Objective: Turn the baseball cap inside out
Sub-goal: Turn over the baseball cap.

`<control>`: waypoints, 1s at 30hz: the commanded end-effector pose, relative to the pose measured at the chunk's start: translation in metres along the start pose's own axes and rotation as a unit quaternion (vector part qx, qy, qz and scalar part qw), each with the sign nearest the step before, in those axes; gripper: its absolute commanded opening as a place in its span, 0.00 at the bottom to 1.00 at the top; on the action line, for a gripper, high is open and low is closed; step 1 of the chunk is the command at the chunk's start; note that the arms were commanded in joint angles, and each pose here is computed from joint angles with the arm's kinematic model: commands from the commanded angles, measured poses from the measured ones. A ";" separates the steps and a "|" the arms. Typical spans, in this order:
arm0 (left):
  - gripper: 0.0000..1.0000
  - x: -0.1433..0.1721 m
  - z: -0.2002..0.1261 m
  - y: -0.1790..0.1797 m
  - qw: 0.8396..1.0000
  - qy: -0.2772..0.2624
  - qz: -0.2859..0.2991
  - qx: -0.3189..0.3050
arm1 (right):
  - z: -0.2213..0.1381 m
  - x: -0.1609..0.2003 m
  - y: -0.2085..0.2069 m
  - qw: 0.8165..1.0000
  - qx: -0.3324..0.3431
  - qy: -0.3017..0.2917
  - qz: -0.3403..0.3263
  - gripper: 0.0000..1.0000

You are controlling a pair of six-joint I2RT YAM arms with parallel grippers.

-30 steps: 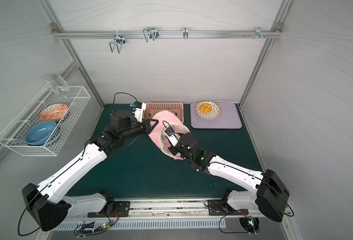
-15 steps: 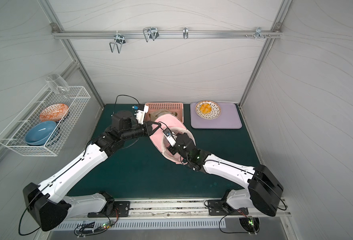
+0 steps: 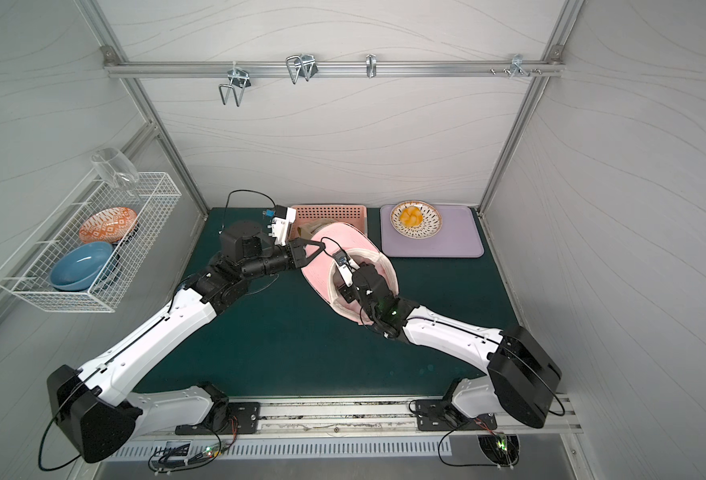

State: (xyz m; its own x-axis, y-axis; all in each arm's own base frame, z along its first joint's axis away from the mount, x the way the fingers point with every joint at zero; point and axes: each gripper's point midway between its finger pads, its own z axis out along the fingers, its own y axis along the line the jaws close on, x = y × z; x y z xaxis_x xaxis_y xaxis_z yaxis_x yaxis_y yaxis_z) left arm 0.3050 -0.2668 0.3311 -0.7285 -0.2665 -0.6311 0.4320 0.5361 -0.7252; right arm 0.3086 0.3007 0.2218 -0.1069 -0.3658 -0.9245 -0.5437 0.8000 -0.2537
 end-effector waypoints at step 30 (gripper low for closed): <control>0.00 -0.037 -0.022 0.000 0.849 -0.138 0.505 -0.076 | -0.119 -0.075 -0.039 0.860 -0.290 0.096 0.409 0.71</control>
State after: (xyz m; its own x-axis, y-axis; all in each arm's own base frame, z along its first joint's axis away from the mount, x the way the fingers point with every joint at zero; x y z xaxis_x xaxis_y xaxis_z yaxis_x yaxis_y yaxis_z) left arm 0.3160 -0.2379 0.3103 -0.1907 0.1637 -0.9679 0.6954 0.7184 -0.0155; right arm 0.2624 0.2343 0.3392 -0.5298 0.0641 -0.8457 -0.6433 0.6194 0.4500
